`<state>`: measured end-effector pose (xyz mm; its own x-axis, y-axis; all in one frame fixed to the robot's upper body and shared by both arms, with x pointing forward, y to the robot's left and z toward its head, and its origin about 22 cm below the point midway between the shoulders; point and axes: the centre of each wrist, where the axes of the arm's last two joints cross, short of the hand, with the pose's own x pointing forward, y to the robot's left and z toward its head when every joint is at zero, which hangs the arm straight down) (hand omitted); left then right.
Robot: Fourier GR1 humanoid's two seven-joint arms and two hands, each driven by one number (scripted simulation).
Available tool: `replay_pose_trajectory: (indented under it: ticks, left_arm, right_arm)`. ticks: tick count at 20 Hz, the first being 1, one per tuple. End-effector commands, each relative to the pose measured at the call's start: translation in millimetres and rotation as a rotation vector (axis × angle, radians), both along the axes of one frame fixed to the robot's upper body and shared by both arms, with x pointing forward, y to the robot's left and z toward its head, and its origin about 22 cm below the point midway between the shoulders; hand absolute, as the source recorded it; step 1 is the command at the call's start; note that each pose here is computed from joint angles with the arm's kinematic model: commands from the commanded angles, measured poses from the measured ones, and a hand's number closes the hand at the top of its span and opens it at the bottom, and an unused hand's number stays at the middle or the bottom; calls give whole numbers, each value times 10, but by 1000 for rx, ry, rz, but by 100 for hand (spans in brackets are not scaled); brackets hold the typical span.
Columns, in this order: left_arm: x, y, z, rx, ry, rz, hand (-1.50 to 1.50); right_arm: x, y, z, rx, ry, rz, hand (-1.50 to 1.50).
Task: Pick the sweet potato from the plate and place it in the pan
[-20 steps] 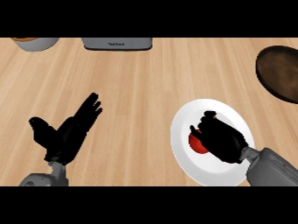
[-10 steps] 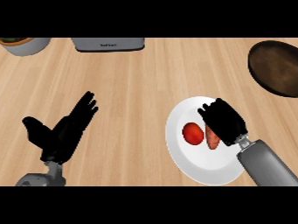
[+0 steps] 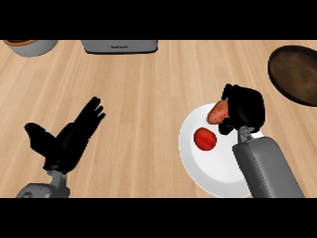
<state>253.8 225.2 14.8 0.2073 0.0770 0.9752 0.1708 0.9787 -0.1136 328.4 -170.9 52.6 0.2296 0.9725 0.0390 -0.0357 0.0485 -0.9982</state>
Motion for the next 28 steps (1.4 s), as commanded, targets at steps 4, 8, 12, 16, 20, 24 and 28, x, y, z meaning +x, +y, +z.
replay_pose_trajectory:
  ticks: [4, 8, 12, 16, 20, 24, 28]
  left_arm:
    - [3, -172, -34, -6, 11, -16, 0]
    - [-45, 3, 1, 1, 3, -30, 0]
    - [-70, -194, 13, -9, 0, -36, 0]
    - [-37, -143, 86, 13, 16, -38, 0]
    - [-18, -189, -1, 6, -8, -18, 0]
    - [4, -41, 5, 13, -11, -34, 0]
    - [30, -246, -10, 18, -3, -55, 0]
  right_arm:
    - [85, 144, 521, 238, -335, -197, 150]
    - [134, -14, 814, 438, -496, -226, 150]
    - [70, -534, 631, 495, -524, -276, 150]
    - [117, -595, 328, 554, -539, -293, 150]
    - [514, -1102, 341, 425, -535, -340, 150]
    - [567, -1467, 86, 336, -545, -362, 150]
    - [634, -1695, -27, 271, -643, -418, 150]
